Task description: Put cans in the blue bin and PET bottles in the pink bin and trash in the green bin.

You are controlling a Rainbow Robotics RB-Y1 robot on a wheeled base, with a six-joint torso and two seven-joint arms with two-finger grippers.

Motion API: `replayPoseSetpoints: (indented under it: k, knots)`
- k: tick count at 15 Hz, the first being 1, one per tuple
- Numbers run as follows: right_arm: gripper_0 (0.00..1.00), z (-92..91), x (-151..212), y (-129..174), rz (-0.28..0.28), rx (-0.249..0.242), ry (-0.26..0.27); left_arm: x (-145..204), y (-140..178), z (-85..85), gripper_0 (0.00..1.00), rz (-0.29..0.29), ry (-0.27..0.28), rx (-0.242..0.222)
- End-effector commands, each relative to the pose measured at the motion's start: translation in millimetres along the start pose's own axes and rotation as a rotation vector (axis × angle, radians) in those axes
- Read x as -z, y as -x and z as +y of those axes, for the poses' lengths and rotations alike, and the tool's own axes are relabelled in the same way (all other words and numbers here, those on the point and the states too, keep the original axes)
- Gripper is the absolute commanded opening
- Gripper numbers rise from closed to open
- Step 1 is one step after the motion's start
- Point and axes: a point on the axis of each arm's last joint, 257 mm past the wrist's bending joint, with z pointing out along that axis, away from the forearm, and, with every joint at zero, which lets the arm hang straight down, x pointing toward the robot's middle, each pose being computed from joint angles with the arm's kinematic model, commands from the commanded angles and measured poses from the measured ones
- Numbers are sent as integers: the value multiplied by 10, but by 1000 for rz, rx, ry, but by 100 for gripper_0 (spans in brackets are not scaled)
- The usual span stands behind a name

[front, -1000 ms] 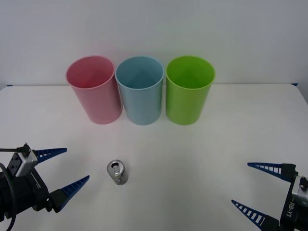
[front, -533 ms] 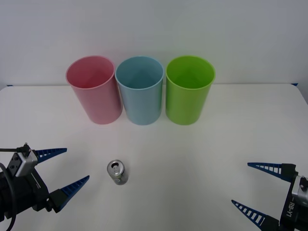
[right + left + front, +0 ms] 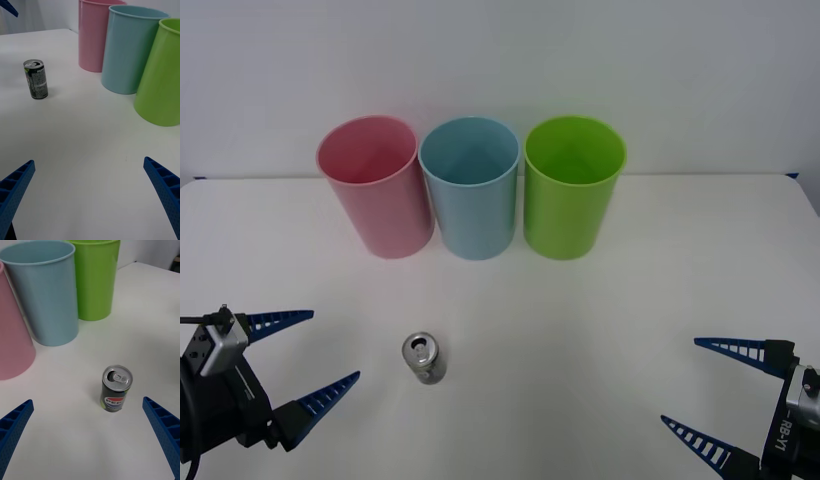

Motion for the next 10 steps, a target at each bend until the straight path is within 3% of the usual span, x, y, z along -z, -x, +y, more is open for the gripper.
replayPoseSetpoints:
  k: [1,5,10]
  knots:
    - [100,0,0,0,0,0,0,-11,-74,-95,100,-37,-35,-10]
    - [100,0,0,0,0,0,0,-23,-268,-126,100,-87,-81,47]
    - [100,0,0,0,0,0,0,36,-459,-70,100,-151,-114,60]
